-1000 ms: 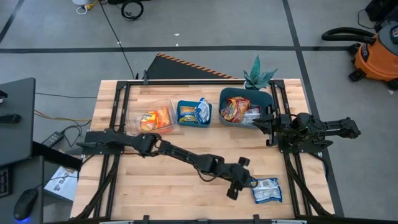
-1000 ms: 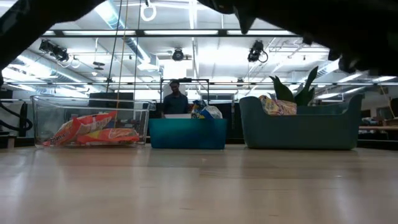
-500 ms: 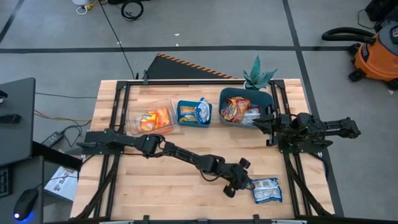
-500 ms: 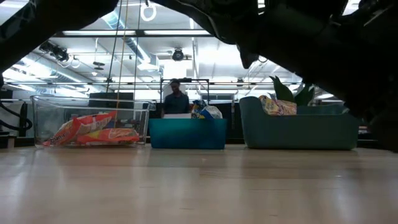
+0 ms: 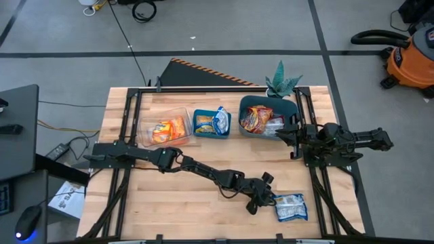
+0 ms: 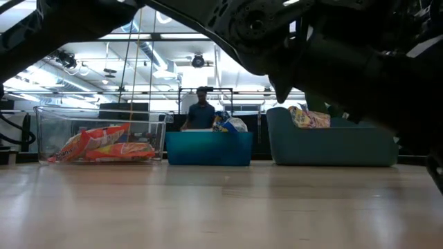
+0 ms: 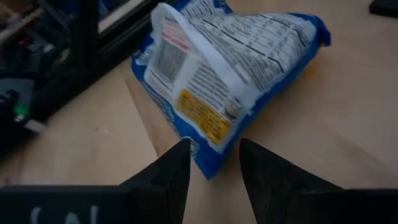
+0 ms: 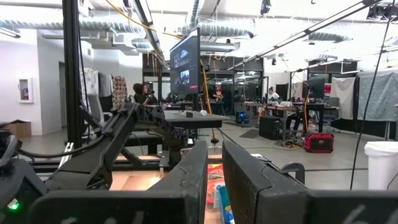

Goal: Sort Maruchan noodles
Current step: Put the blue noodle pack into the blue bin

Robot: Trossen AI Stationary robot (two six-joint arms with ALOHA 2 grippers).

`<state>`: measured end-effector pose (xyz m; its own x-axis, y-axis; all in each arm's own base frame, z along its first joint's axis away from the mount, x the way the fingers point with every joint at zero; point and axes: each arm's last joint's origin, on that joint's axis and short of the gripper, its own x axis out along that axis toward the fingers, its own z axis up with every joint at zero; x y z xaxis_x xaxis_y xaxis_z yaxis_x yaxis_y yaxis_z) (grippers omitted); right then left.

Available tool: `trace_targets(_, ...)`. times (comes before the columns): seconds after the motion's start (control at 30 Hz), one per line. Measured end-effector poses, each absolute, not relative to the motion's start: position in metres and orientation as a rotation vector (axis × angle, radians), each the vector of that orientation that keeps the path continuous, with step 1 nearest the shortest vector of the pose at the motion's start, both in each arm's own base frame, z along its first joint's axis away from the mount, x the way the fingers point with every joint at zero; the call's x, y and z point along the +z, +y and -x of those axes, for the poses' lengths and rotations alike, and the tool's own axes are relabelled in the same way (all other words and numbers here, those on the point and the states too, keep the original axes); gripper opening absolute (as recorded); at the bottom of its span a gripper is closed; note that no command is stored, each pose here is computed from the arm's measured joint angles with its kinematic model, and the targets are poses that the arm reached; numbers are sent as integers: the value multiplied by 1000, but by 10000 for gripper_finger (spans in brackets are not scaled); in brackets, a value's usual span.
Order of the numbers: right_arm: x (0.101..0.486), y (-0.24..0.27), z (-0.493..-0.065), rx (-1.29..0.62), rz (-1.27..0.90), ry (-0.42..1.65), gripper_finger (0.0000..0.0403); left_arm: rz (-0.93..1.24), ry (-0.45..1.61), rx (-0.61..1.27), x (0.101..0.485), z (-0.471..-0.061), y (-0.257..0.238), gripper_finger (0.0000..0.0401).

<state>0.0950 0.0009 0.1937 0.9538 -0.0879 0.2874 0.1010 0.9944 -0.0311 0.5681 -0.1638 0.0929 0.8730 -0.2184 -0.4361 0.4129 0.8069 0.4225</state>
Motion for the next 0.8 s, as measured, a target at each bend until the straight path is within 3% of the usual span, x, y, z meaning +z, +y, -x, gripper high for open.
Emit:
trace_targets(0.23,194,1,-95,-96,46,-290,55,-533,382,-357,90,-568,-164,110)
trace_targets(0.53,194,1,-95,-96,46,-290,55,-497,409,-348,91,-569,-165,11)
trace_targets(0.7,194,1,-95,-96,45,-289,55,-559,496,-358,109,-569,-165,7)
trace_targets(0.8,194,1,-95,-96,46,-290,55,-625,547,-341,138,-564,-164,4)
